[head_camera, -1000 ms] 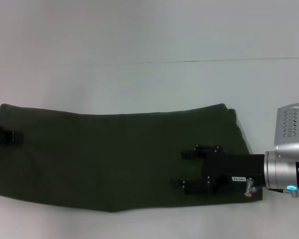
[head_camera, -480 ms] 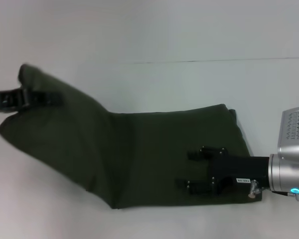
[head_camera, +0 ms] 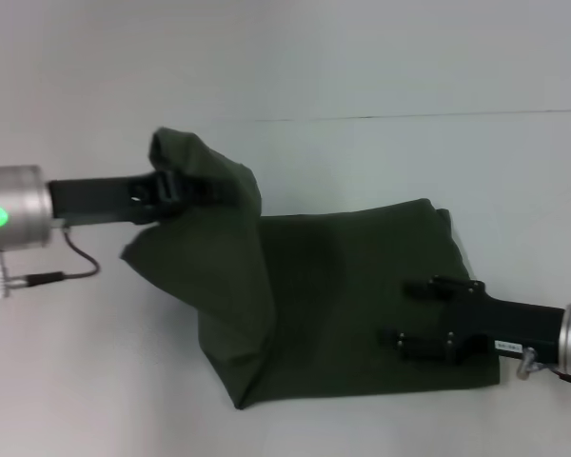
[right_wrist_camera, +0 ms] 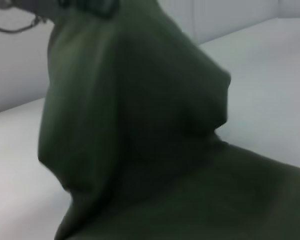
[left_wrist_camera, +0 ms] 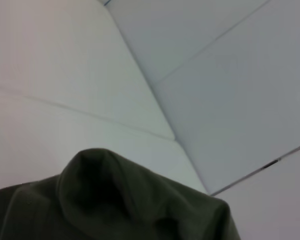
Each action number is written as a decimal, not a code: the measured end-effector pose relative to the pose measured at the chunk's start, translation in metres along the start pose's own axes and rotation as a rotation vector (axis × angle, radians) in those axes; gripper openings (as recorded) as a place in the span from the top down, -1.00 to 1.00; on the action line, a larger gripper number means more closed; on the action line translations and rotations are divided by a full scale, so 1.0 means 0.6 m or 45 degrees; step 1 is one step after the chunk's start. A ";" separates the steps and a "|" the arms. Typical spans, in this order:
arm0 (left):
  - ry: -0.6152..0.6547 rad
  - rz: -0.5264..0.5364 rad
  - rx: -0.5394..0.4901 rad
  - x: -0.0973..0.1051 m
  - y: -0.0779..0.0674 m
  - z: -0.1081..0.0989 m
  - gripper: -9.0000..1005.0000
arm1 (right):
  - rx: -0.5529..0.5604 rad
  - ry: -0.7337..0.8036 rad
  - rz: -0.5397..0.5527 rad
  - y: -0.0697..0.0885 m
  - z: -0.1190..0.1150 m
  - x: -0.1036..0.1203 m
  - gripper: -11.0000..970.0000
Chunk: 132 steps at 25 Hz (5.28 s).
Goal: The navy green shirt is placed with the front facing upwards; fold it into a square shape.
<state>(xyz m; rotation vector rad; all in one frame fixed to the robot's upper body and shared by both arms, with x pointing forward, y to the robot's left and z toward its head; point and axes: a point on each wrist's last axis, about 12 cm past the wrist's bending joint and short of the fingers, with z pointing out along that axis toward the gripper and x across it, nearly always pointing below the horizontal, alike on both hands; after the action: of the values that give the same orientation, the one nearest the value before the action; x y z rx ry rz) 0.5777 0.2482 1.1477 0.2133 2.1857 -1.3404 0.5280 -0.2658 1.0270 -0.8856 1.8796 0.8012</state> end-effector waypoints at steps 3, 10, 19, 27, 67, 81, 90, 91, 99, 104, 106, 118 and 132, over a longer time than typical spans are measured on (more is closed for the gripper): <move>0.033 0.006 -0.022 0.003 0.001 0.029 0.74 | 0.030 -0.011 0.024 0.000 -0.014 0.010 -0.88; 0.055 0.023 -0.049 0.001 -0.001 0.056 0.73 | 0.070 -0.033 0.055 0.002 -0.029 0.023 -0.89; 0.088 0.011 -0.057 0.008 0.000 0.089 0.71 | 0.087 -0.046 0.064 0.002 -0.033 0.026 -0.88; 0.066 0.043 0.004 0.002 -0.019 0.112 0.70 | 0.107 -0.046 0.067 0.000 -0.037 0.029 -0.88; 0.035 -0.005 0.107 0.043 -0.032 0.216 0.12 | 0.134 -0.046 0.076 -0.001 -0.050 0.036 -0.88; -0.084 0.079 0.176 0.015 -0.039 0.187 -0.75 | 0.206 -0.200 0.008 -0.005 -0.169 0.018 -0.88; -0.190 0.166 0.230 0.009 -0.025 0.141 -0.77 | -0.082 -0.117 -0.077 -0.001 -0.035 -0.040 -0.88; -0.190 0.166 0.230 0.009 -0.025 0.141 -0.77 | -0.101 -0.094 -0.079 0.001 -0.023 -0.040 -0.88; -0.244 0.150 0.213 0.018 -0.008 0.122 -0.76 | -0.065 -0.006 0.006 0.006 0.003 -0.011 -0.88; -0.244 0.152 0.214 0.019 -0.008 0.123 -0.76 | 0.030 0.037 0.083 0.002 -0.010 0.017 -0.88; -0.244 0.154 0.215 0.019 -0.009 0.123 -0.76 | 0.064 0.040 0.109 0.000 -0.017 0.024 -0.88; -0.254 0.184 0.207 0.018 -0.007 0.123 -0.76 | 0.122 -0.180 0.106 -0.029 -0.009 -0.039 -0.88; -0.285 0.142 0.171 0.031 0.012 0.101 -0.76 | 0.413 -0.058 0.256 -0.073 0.006 -0.024 -0.81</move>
<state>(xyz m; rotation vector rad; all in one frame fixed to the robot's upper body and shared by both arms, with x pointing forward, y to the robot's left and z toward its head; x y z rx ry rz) 0.5884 0.1967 1.1112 0.2214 1.8747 -1.3785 0.5709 -0.2826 1.0308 -0.4793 2.0065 0.6035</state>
